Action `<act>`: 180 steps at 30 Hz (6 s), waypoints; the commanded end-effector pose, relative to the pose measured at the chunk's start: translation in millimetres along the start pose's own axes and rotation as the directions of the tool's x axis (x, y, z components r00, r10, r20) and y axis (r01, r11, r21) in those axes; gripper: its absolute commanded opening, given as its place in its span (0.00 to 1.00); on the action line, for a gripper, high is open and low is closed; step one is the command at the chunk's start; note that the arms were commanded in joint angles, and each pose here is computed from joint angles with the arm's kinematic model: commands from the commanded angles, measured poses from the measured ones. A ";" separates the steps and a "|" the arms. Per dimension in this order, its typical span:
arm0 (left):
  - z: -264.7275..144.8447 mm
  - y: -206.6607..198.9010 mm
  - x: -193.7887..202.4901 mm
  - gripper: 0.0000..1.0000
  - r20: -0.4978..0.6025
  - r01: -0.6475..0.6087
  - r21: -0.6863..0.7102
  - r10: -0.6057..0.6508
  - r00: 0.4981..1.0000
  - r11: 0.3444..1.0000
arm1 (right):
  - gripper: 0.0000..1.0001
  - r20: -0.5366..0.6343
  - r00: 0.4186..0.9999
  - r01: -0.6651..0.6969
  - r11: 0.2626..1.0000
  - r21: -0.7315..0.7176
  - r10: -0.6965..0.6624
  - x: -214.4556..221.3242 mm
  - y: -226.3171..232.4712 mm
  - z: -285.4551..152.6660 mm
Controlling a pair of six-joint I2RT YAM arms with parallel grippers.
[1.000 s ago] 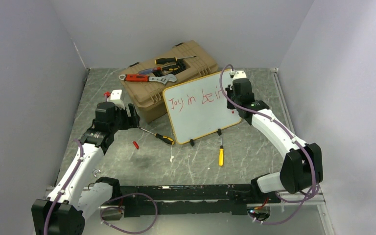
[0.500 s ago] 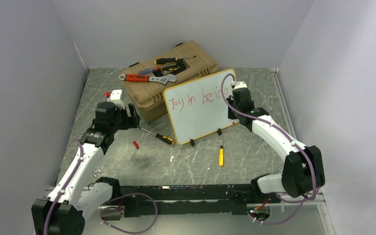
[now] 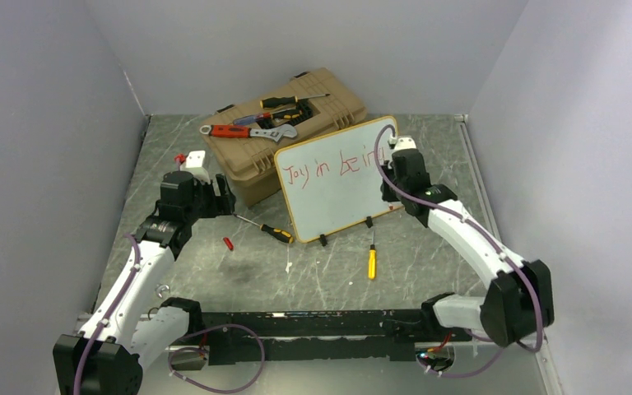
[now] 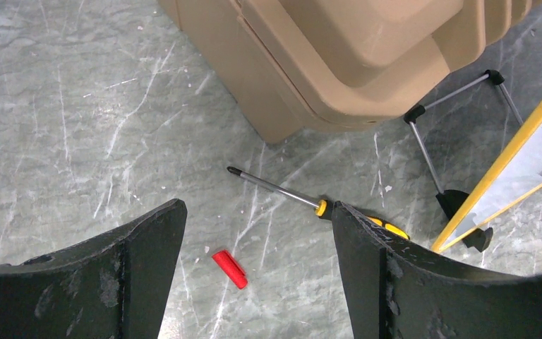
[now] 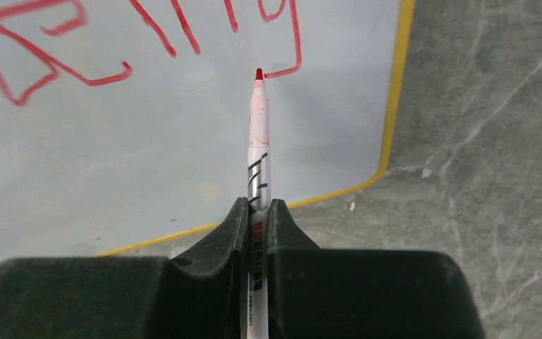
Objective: Write a sentence on the whiteboard
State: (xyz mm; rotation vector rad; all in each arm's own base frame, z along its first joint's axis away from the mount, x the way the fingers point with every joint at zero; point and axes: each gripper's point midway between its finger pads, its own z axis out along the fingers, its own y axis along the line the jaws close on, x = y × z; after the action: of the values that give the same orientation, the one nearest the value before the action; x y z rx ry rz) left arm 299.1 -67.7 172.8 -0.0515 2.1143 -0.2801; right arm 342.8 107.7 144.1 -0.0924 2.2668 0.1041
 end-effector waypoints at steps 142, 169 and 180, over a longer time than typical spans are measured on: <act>66.7 -154.7 76.8 0.09 -0.155 -0.129 0.563 0.257 0.954 0.816 | 0.00 0.041 0.986 0.163 0.926 -0.339 -0.159 21.0 186.2 -23.0; 66.5 -153.8 74.9 0.07 -0.152 -0.126 0.553 0.248 0.957 0.823 | 0.00 -0.095 0.976 0.150 0.920 -0.363 -0.197 69.4 180.4 -18.6; 67.0 -152.9 74.8 0.07 -0.150 -0.134 0.549 0.254 0.956 0.825 | 0.00 0.002 0.991 0.128 0.952 -0.277 -0.133 40.4 164.5 -26.9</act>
State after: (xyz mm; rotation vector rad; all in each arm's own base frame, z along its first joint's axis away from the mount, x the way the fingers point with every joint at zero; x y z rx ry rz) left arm 301.7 -246.3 106.9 0.5203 2.1652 -0.8479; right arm 263.8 275.8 108.3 -0.4878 2.3404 0.3842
